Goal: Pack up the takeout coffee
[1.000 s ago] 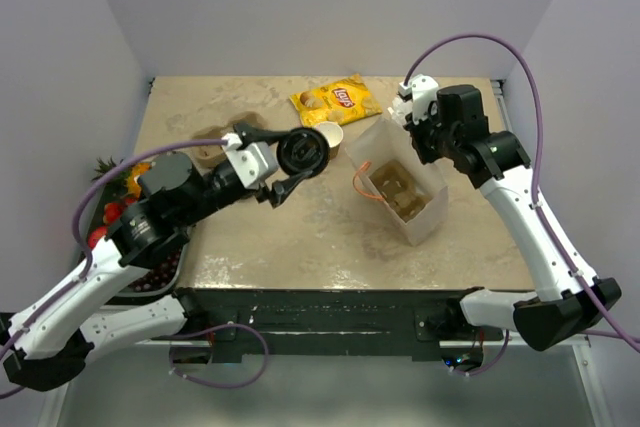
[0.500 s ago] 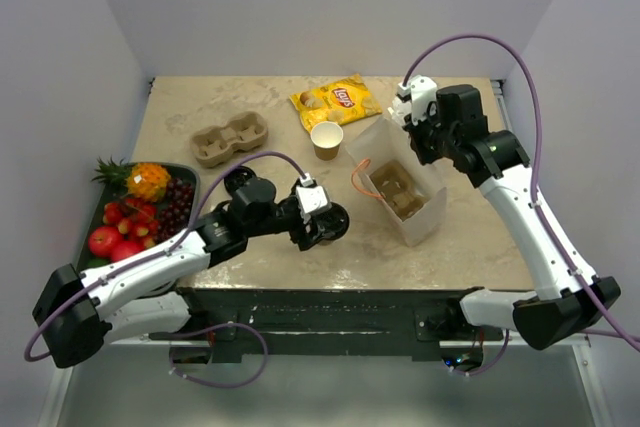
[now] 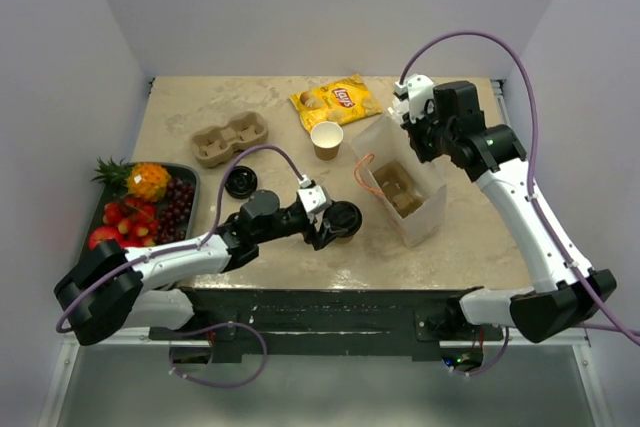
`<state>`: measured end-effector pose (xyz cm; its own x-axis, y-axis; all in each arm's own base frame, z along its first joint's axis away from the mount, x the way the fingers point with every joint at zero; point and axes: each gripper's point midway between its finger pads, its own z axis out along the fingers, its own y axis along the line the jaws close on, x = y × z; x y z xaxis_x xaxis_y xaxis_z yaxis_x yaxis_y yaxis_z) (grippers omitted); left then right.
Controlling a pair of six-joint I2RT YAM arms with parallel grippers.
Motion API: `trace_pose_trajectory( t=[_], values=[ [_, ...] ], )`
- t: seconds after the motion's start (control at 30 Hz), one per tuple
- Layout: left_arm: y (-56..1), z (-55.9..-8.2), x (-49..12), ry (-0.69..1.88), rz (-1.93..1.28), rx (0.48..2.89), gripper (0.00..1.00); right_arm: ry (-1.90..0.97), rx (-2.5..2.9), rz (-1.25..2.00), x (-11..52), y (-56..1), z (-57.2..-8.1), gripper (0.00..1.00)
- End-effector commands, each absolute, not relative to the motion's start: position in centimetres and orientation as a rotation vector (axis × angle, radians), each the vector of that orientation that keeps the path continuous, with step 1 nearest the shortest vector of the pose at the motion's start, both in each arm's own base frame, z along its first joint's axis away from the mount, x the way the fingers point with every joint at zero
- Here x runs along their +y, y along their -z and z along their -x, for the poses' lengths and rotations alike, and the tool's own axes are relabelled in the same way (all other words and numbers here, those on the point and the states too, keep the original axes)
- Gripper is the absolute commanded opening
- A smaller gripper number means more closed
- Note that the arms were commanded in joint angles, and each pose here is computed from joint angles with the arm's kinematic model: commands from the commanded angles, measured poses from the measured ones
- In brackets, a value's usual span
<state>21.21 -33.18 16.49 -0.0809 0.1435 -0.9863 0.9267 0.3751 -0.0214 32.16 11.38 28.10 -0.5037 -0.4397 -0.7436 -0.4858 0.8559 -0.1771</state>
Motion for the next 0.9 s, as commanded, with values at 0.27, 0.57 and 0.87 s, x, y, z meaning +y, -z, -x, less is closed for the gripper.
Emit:
trace_pose_trajectory(
  t=[0.27,0.57,0.87],
  values=[
    [-17.5,-21.8,-33.8,0.875,-0.97,1.333,0.0,-0.055,2.175,0.713,11.6,-28.5,-34.0,0.0],
    [-16.0,-21.5,-33.7,0.883,-0.983,1.35,0.07,-0.061,2.203,0.737,12.0,-27.8,-34.6,0.0],
    [-15.2,-21.7,-33.6,0.864,-1.001,1.362,0.25,-0.072,2.208,0.741,12.2,-27.4,-34.8,0.0]
  ],
)
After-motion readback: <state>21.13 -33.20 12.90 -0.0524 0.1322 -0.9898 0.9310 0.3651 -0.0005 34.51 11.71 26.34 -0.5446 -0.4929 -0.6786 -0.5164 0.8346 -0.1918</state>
